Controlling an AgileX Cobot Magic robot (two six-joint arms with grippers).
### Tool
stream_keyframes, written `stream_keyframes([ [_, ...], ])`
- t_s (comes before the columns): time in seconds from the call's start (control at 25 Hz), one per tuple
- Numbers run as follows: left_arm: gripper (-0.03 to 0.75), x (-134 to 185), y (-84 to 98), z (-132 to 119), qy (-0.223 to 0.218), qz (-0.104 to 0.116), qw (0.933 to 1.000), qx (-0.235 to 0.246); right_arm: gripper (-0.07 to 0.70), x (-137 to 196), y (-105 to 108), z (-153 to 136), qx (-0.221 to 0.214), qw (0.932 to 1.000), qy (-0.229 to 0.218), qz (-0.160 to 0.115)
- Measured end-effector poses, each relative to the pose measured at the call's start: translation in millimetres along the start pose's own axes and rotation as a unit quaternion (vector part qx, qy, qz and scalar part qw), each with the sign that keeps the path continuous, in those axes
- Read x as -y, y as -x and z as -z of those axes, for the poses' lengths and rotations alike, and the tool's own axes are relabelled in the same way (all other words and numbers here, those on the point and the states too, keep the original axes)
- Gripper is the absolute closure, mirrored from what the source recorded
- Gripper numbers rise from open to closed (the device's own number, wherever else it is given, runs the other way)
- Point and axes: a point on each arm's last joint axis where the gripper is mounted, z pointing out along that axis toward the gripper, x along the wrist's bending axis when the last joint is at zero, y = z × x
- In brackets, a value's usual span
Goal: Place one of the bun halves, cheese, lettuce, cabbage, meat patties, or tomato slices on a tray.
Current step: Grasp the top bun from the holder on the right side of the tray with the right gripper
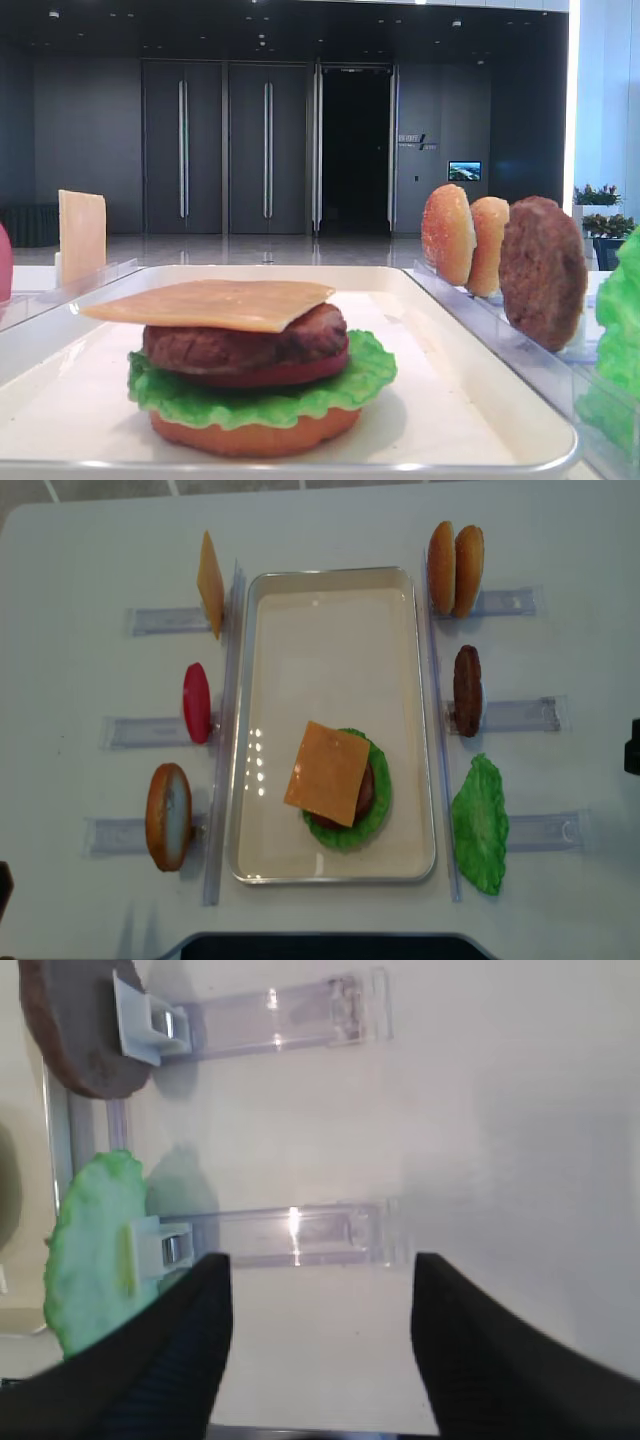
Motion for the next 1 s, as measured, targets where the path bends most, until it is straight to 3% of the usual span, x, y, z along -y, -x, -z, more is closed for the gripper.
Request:
stream_keyframes([
  [0.68, 0.683, 0, 0.0, 0, 0.000, 0.000, 1.0000, 0.000, 0.220, -146, -1, -25, -0.002, 0.9991, -0.040, 0.015],
  [1.0, 0.714, 0, 0.0, 0, 0.000, 0.000, 1.0000, 0.000, 0.220, -193, -8, -54, 0.000, 0.9980, -0.051, 0.038],
])
